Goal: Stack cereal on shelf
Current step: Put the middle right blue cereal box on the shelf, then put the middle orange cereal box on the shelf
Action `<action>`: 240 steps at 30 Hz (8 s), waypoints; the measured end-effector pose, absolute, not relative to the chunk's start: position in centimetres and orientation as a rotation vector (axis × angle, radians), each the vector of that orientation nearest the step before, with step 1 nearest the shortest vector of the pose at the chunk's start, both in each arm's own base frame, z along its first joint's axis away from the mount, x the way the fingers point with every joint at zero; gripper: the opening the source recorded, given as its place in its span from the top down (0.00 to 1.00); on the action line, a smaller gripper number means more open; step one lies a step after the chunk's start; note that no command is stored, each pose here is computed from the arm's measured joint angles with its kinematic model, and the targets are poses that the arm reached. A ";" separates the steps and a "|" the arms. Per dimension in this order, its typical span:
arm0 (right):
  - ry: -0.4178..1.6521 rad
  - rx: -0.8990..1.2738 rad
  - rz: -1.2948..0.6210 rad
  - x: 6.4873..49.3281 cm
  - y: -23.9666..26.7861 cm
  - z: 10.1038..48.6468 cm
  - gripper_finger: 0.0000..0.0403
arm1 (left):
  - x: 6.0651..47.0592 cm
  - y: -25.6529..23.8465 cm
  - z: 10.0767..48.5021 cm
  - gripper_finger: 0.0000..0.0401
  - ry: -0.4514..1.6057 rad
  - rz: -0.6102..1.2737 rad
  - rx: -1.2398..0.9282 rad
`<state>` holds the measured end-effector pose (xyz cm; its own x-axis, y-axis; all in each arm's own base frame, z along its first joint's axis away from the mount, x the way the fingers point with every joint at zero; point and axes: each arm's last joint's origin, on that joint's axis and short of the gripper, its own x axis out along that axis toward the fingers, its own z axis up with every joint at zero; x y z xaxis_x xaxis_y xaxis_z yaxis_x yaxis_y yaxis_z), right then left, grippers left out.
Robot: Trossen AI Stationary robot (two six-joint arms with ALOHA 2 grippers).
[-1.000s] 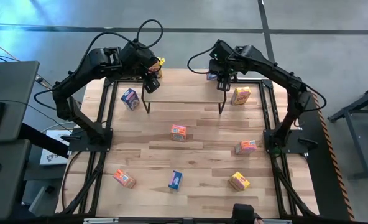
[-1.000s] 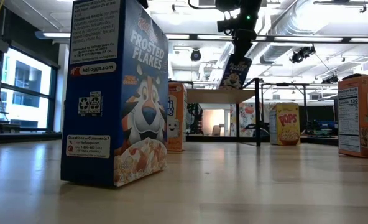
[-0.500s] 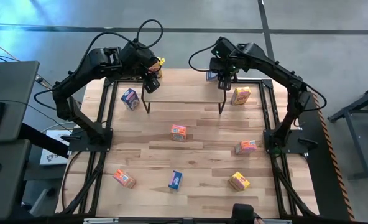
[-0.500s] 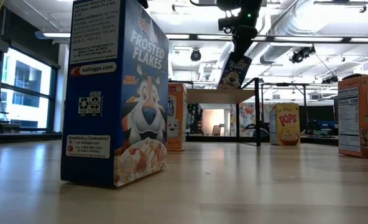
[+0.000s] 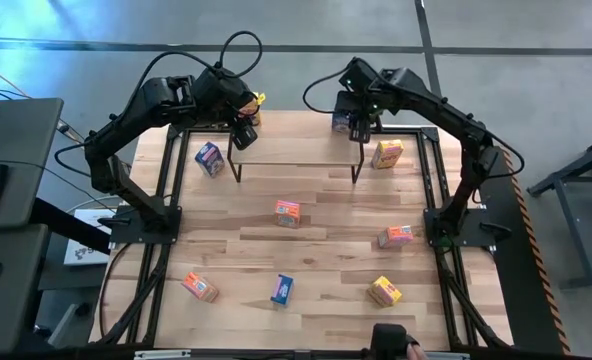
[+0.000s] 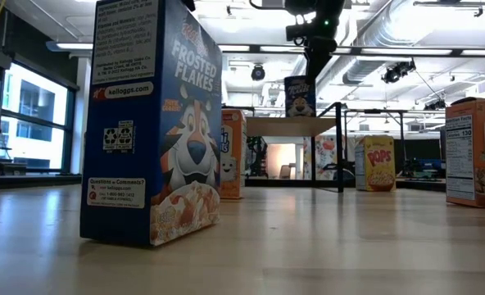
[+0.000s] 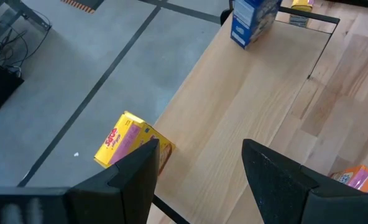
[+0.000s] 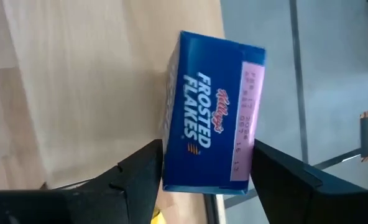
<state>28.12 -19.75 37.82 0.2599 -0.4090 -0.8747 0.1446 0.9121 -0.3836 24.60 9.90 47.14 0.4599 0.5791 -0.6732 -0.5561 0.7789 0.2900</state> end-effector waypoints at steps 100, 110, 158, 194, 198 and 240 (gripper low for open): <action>1.028 -0.084 -0.295 22.1 -4.9 45.2 0.44 | 30.6 1.4 37.2 0.45 1.001 0.193 0.177; 1.024 -0.086 -0.294 22.2 -4.9 45.2 0.44 | 31.6 1.4 33.3 0.45 1.014 0.178 0.181; 1.019 -0.071 -0.302 22.2 -4.9 45.2 0.44 | 34.2 1.4 25.2 0.45 1.065 0.051 0.136; 1.020 -0.073 -0.302 22.2 -4.9 45.2 0.44 | 34.2 1.5 24.4 0.45 1.129 0.054 0.117; 1.020 -0.073 -0.302 22.2 -4.9 45.2 0.44 | 34.6 1.5 23.4 0.45 1.164 0.047 0.115; 1.015 -0.068 -0.314 22.3 -4.9 45.2 0.44 | 35.3 4.2 34.4 0.66 0.999 0.028 0.192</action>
